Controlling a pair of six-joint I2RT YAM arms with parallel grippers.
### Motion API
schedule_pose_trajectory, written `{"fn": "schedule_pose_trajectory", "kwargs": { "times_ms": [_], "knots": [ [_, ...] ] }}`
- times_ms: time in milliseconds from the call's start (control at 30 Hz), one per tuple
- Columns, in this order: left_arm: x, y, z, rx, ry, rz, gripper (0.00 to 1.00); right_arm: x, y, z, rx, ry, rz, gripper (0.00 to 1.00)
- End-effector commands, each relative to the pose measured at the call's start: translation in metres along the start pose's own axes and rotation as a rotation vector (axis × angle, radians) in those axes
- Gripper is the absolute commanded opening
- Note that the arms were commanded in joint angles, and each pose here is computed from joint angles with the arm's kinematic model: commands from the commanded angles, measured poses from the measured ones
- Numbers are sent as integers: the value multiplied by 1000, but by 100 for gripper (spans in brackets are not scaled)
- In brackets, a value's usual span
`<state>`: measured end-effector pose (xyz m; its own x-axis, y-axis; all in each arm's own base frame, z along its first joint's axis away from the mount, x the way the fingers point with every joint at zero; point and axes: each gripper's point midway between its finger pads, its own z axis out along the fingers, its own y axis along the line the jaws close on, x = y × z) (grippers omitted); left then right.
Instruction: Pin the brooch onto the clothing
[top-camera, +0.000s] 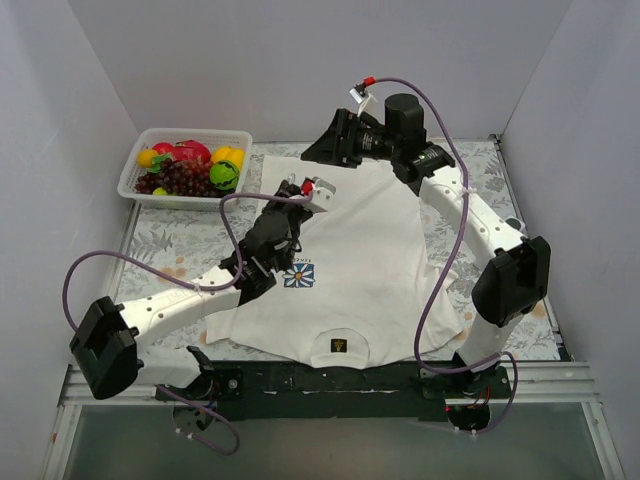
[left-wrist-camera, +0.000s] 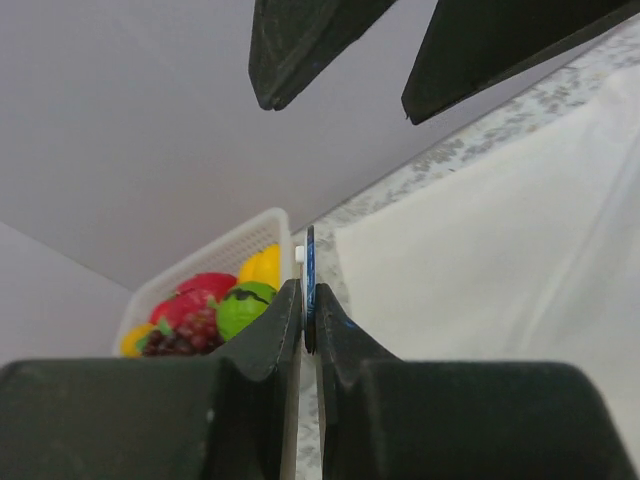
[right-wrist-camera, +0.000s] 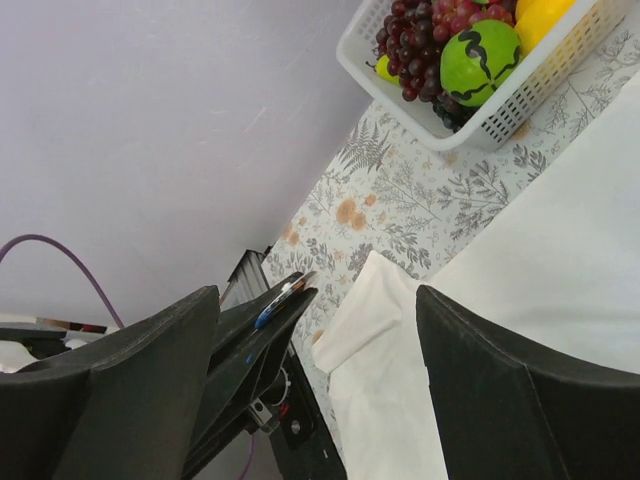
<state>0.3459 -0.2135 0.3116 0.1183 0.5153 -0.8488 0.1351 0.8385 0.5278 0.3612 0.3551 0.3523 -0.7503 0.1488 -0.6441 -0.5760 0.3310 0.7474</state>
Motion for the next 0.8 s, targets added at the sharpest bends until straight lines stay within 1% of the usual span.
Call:
{"fn": "schedule_pose_trajectory", "kwargs": {
  "times_ms": [0,33,67,133,167,233,300,367,400,467,600,767],
  "knots": [
    [-17,30,-13,-213,-93,147,0,-32,12,-12,-18,-70,-51,86],
    [-16,31,-14,-232,-89,217,0,-36,11,-14,-19,-78,-48,86],
    [-22,37,-17,-272,-119,195,0,-39,12,-15,-24,-88,-50,86],
    [-15,30,-17,-284,-113,266,0,-47,18,-18,-46,-99,-68,86],
    [-20,38,-21,-332,-137,294,0,-50,22,-19,-55,-103,-78,85],
    [-18,39,-26,-371,-154,352,0,-53,31,-19,-81,-93,-92,84],
    [-24,46,-33,-461,-195,420,0,-51,33,-17,-85,-69,-96,82],
    [-26,49,-39,-549,-240,434,0,-53,34,-15,-81,-61,-114,82],
    [-29,52,-42,-590,-243,488,0,-50,36,-14,-86,-47,-127,81],
    [-31,50,-41,-603,-233,496,0,-45,34,-9,-81,-16,-116,81],
    [-38,45,-40,-592,-256,481,0,-31,25,2,-51,61,-108,80],
    [-42,49,-42,-608,-261,493,0,-7,-5,6,22,136,-69,79]
  ]
}}
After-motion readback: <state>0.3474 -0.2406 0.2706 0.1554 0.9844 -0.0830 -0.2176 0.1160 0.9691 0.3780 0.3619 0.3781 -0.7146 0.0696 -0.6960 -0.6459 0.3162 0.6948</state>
